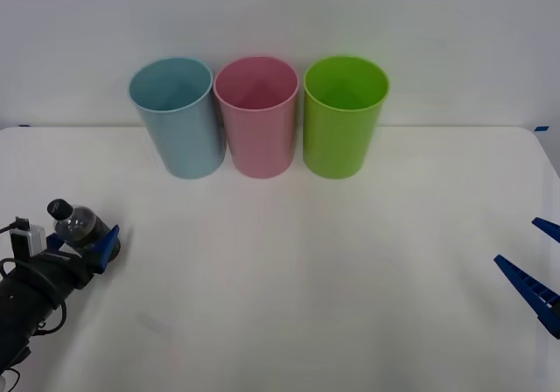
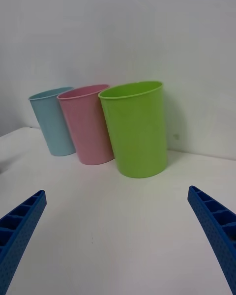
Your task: Grasp the object on the table and drop it into the matching bin: aluminum can to the light blue bin, PET bottle to the pink bin.
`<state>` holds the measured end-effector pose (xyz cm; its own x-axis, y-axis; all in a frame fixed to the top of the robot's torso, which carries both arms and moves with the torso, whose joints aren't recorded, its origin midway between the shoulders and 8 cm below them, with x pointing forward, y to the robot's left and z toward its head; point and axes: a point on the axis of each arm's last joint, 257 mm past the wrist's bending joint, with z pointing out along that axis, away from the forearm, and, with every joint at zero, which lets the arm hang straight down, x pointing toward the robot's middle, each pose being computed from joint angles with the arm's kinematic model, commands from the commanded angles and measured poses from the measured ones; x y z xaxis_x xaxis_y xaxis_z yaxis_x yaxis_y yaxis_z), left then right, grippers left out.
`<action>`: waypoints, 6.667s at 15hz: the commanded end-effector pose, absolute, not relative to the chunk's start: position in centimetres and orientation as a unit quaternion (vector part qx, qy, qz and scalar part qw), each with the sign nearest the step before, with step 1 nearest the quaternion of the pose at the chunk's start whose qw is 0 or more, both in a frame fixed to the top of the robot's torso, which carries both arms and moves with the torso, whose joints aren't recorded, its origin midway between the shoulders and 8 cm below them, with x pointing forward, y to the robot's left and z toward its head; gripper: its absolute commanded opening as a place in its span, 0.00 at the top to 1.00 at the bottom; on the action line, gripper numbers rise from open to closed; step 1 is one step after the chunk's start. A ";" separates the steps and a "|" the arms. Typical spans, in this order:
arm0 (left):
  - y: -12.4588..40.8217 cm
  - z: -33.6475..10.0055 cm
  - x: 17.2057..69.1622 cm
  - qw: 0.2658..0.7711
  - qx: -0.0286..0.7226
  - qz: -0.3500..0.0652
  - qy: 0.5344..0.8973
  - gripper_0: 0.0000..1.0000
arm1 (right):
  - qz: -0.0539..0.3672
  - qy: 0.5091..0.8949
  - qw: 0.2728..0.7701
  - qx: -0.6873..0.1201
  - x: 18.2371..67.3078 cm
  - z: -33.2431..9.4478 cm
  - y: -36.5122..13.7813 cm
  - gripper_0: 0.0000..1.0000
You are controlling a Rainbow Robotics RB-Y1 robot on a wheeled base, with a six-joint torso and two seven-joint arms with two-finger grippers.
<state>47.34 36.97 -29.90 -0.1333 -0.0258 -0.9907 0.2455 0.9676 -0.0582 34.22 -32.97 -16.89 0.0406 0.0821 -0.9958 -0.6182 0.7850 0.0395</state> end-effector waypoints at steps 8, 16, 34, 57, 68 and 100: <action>37.9 -28.6 46.4 0.666 0.078 -0.116 0.733 1.00 | 0.253 0.645 0.691 -0.208 34.2 -16.9 -33.0 0.00; 39.2 -23.6 41.9 0.692 0.085 -0.133 0.705 1.00 | 0.253 0.645 0.691 -0.208 34.2 -16.9 -33.0 0.00; 25.9 -3.1 49.8 0.771 0.130 -0.245 0.573 1.00 | 0.253 0.645 0.691 -0.208 34.2 -16.9 -33.0 0.00; 9.1 2.3 66.9 0.741 0.157 -0.270 0.595 1.00 | 0.253 0.645 0.691 -0.208 34.2 -16.9 -33.0 0.00; 5.2 1.9 67.1 0.733 0.177 -0.271 0.598 1.00 | 0.253 0.645 0.691 -0.208 34.2 -16.9 -33.0 0.00; 24.3 -1.5 54.9 0.745 0.135 -0.282 0.589 0.00 | 0.253 0.645 0.691 -0.208 34.2 -16.9 -33.0 0.00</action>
<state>55.95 23.23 -1.14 0.1412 -0.2673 -0.9532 0.5810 0.8020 -0.1388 34.23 -32.97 -16.89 0.0406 0.0821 -0.9958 -0.6182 0.7850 0.0395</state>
